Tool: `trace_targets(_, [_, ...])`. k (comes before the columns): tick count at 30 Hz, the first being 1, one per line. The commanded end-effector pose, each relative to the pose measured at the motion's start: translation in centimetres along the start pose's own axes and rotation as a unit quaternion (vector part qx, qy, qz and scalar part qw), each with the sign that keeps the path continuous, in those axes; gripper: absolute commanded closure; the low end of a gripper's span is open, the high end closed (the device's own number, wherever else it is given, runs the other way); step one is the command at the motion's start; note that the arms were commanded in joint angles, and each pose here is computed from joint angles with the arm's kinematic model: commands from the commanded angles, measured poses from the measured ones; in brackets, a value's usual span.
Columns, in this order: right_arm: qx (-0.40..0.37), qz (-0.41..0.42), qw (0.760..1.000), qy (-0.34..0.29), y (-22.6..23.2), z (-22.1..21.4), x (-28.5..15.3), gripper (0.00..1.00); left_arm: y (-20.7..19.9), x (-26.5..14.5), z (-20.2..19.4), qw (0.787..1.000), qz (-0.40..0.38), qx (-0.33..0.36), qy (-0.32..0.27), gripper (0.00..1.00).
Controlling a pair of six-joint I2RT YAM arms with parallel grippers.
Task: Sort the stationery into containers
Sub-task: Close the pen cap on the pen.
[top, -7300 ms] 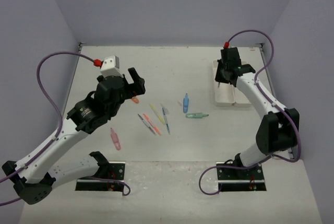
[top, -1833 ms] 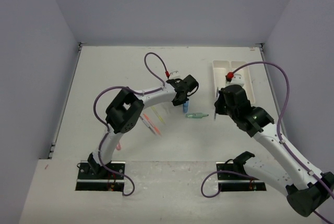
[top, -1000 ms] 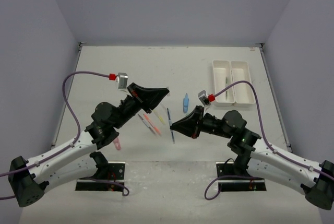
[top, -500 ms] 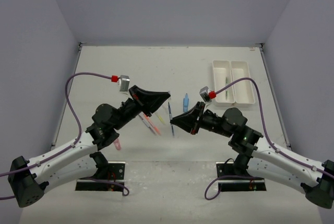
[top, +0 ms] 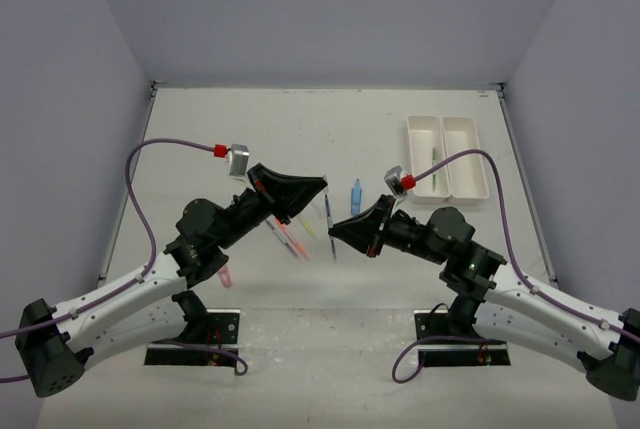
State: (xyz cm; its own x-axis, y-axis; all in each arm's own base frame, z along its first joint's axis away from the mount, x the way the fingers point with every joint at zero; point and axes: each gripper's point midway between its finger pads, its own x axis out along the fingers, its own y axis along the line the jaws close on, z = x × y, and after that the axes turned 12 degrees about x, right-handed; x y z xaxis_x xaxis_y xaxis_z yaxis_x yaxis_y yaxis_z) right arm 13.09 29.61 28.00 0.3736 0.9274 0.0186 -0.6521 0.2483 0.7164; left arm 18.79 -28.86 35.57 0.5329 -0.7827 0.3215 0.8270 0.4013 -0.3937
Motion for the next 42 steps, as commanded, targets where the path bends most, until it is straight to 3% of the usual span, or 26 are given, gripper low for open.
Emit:
trace_targets(1, [-0.018,0.015,0.999,-0.032,1.9,2.3,-0.3,1.00,-1.0,0.1,1.4,0.999,-0.019,0.011,-0.023,1.00])
trace_targets(26, [-0.017,-0.013,0.996,-0.088,2.5,6.2,0.8,1.00,-1.4,-0.1,0.3,0.999,-0.040,-0.002,-0.018,1.00])
trace_targets(34, [-0.033,0.049,0.991,-0.116,6.6,9.1,0.9,1.00,-1.4,-0.3,0.1,0.999,-0.044,0.006,-0.014,1.00])
trace_targets(42, [-0.060,0.022,0.992,-0.113,5.8,9.3,1.1,1.00,-1.8,0.1,0.5,0.998,-0.044,0.043,0.017,1.00])
